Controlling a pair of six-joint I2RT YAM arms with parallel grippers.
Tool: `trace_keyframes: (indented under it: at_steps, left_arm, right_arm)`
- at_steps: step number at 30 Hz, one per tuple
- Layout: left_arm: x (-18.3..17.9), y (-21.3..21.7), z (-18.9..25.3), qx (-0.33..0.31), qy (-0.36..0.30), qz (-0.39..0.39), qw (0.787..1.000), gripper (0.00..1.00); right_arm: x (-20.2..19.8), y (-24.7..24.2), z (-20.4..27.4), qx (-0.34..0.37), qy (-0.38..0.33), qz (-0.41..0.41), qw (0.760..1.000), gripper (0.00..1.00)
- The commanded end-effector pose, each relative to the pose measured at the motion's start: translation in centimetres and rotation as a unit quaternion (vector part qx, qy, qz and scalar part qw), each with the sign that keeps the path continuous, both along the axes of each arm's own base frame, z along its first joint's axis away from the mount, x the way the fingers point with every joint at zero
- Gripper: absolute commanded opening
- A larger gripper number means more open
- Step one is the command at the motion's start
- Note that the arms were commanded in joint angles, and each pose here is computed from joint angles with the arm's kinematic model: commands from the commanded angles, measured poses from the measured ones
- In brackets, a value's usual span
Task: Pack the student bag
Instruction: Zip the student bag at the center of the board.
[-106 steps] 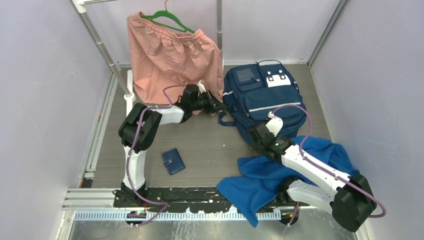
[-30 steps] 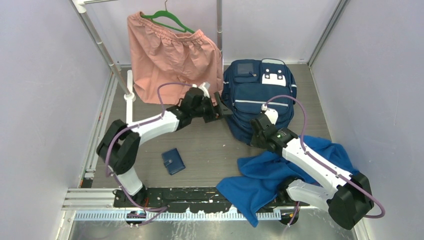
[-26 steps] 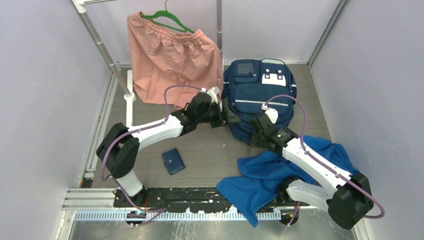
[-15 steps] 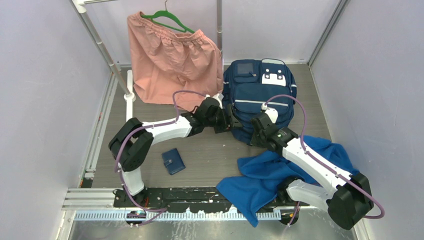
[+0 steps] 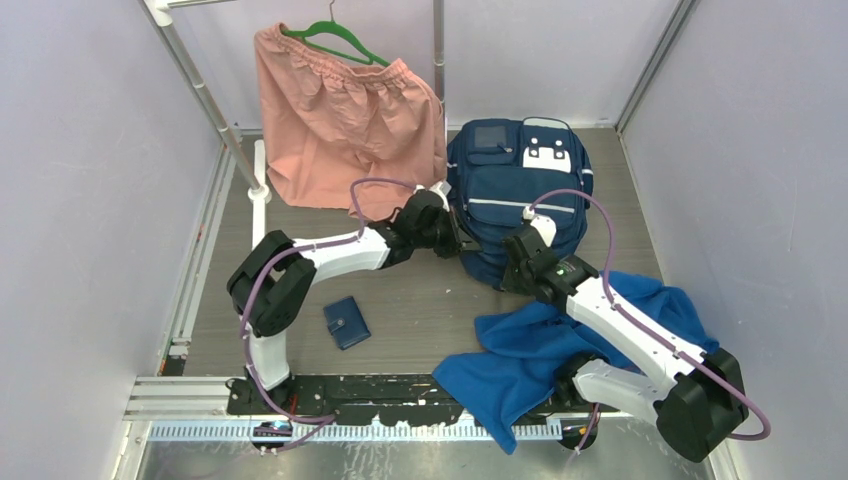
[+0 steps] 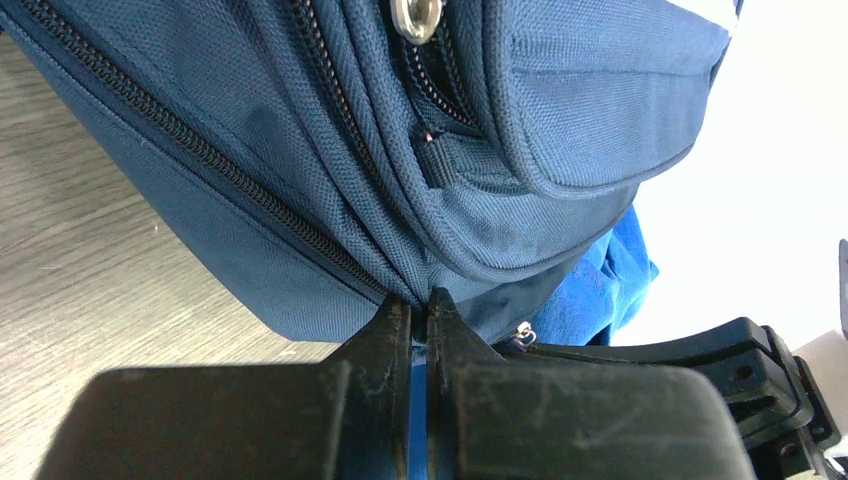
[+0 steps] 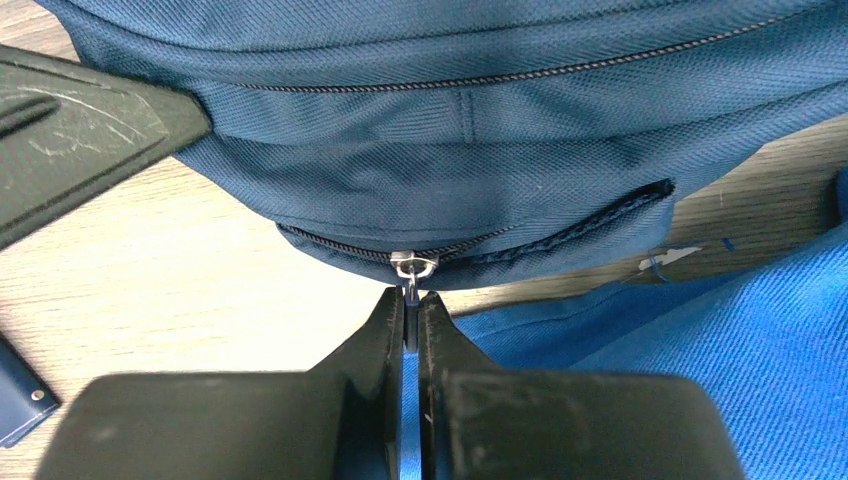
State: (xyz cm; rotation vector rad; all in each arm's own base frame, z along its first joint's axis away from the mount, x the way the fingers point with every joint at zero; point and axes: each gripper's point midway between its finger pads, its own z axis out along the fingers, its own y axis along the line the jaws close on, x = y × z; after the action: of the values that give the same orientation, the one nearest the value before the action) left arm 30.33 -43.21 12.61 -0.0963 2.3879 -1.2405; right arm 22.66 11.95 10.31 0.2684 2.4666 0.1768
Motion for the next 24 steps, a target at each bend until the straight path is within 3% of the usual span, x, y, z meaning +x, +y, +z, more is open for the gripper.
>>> trace_keyframes:
  at_steps: [1, 6, 13, 24]
  left_arm:
    - [3.0, 0.6, 3.5, -0.048, -0.031, 0.014, 0.998, 0.00]
    - [4.9, 4.0, 3.8, -0.046, -0.037, 0.041, 0.997, 0.00]
    - [9.0, 12.1, 4.2, -0.008, -0.050, 0.090, 0.995, 0.00]
    - [12.0, 17.1, 3.8, 0.069, -0.076, 0.113, 0.988, 0.00]
  right_arm:
    - [1.0, 0.7, 2.2, 0.017, -0.037, 0.013, 0.999, 0.01]
    - [1.0, -0.1, 2.3, -0.002, -0.037, 0.008, 0.999, 0.01]
    - [1.2, -1.5, 3.0, -0.006, -0.046, -0.008, 0.999, 0.01]
    - [1.7, -4.9, 2.1, -0.031, -0.012, -0.071, 0.997, 0.01]
